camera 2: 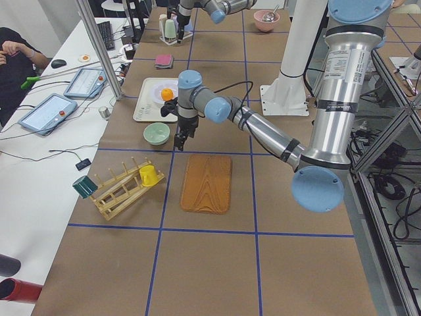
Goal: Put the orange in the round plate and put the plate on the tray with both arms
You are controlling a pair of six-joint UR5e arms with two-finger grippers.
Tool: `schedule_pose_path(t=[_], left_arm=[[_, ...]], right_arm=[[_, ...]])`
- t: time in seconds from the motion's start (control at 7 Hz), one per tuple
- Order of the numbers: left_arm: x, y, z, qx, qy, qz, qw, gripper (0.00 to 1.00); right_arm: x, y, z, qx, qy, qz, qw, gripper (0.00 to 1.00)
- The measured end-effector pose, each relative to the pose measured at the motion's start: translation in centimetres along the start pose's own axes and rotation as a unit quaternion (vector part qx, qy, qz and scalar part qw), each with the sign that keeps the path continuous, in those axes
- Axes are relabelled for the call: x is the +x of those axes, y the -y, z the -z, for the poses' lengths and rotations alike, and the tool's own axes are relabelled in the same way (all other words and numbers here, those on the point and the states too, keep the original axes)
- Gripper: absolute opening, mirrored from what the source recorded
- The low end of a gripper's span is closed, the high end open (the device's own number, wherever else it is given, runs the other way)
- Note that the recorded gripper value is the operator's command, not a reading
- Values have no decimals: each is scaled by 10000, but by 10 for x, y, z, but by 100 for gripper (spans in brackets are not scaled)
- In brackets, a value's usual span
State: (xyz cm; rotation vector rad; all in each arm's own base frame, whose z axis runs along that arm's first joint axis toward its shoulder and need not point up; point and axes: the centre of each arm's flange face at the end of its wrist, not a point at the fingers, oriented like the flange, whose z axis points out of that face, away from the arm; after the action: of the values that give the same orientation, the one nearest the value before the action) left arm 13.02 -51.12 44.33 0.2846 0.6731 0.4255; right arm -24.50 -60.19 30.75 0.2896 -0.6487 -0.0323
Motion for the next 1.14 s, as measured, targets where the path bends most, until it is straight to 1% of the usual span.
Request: schedule_pose_path(t=[0.14, 0.29, 0.43, 0.57, 0.71, 0.86, 1.0, 1.14], left_arm=[[-50, -12, -1, -79, -40, 22, 10000, 98], [-92, -25, -1, -114, -69, 219, 9997, 98], [-128, -38, 0, -133, -65, 496, 9987, 99], [-158, -51, -1, -159, -43, 769, 9969, 100], [-179, -62, -6, -208, -32, 971, 9950, 100], [-193, -73, -14, -281, -36, 1112, 9934, 100], [-202, -86, -23, -332, -40, 1198, 9922, 100], [-206, -93, -29, -333, -39, 1225, 9919, 100]], right_arm=[[60, 4, 14, -407, 179, 197, 9988, 100], [120, -1, 21, -754, 286, 507, 9955, 100], [178, -14, 23, -1055, 407, 612, 9917, 100], [231, -40, 16, -1335, 624, 382, 9883, 100], [275, -75, 1, -1588, 834, 13, 9838, 100], [309, -107, -11, -1766, 920, -332, 9794, 100], [331, -130, -20, -1849, 934, -530, 9769, 100], [342, -142, -24, -1830, 911, -573, 9772, 100]])
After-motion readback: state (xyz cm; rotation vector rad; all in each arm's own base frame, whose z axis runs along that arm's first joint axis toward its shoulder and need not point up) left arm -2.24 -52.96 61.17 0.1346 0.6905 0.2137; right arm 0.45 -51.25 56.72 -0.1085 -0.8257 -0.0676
